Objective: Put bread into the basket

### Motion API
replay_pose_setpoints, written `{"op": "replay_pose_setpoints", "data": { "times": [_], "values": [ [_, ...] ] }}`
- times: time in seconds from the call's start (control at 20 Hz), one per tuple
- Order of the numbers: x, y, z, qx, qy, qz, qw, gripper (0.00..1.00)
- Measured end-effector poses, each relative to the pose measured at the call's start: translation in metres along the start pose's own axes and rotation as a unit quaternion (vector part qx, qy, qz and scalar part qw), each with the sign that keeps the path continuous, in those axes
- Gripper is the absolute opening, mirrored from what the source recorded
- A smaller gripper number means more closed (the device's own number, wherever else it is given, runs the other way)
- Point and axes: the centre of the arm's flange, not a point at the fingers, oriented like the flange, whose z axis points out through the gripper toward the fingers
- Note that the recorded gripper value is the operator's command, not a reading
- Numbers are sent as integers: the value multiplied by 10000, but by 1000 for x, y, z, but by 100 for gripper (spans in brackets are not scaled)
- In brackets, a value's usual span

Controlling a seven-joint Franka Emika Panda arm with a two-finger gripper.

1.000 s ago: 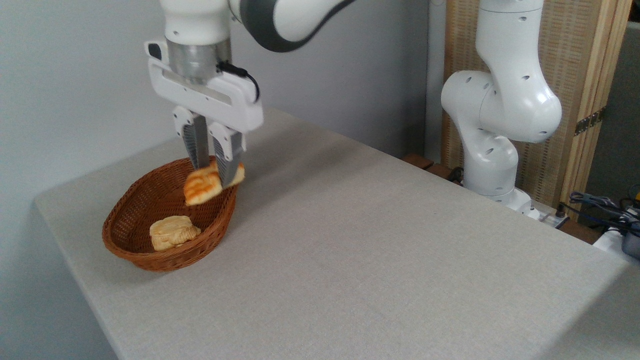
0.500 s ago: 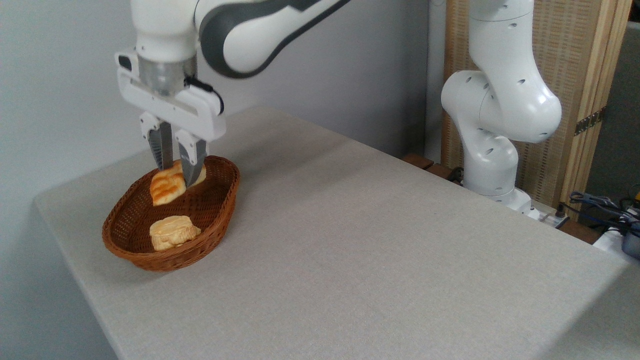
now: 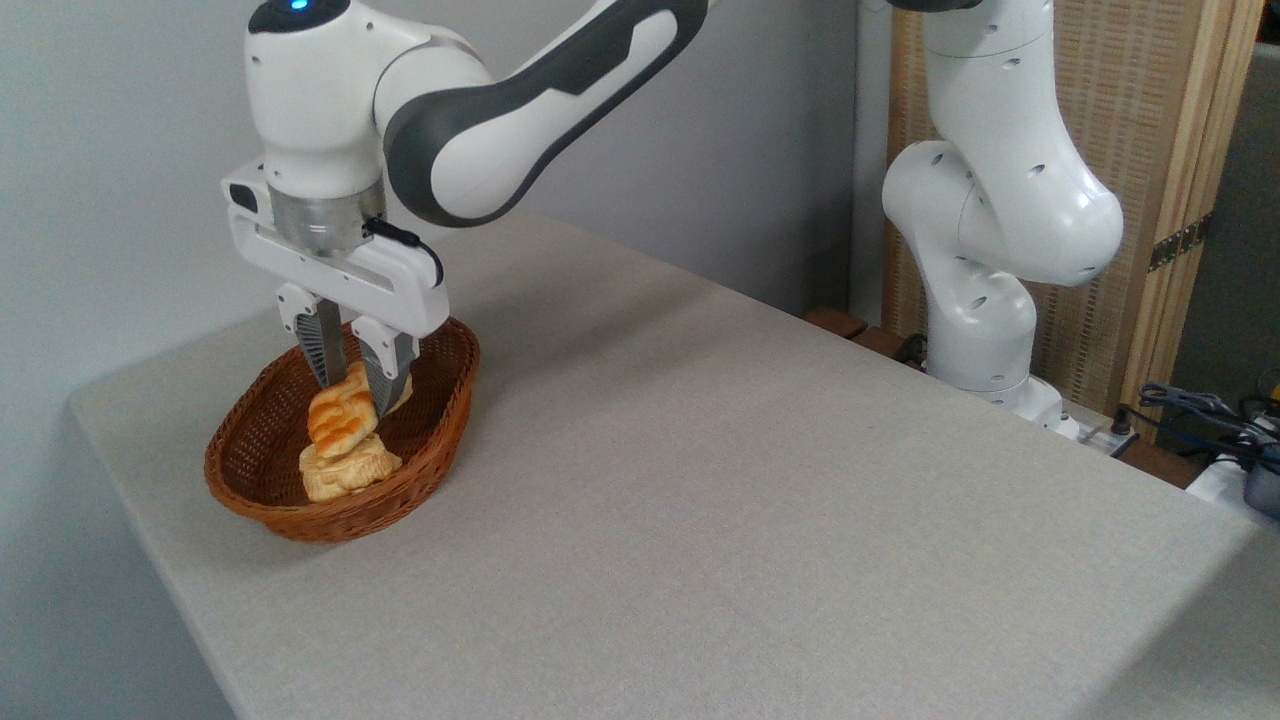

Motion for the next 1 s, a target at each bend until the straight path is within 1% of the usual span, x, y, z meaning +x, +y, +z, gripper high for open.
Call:
{"op": "replay_pose_setpoints", "data": {
  "times": [0.85,0.9,0.95,1.0],
  "values": [
    [4,2,-6,-4,78,13,10000,100],
    [5,-1,-13,61,130,24,9999,100],
    [5,-4,-18,194,161,76,9997,100],
    [3,-8,-25,383,161,160,9990,100]
  ]
}}
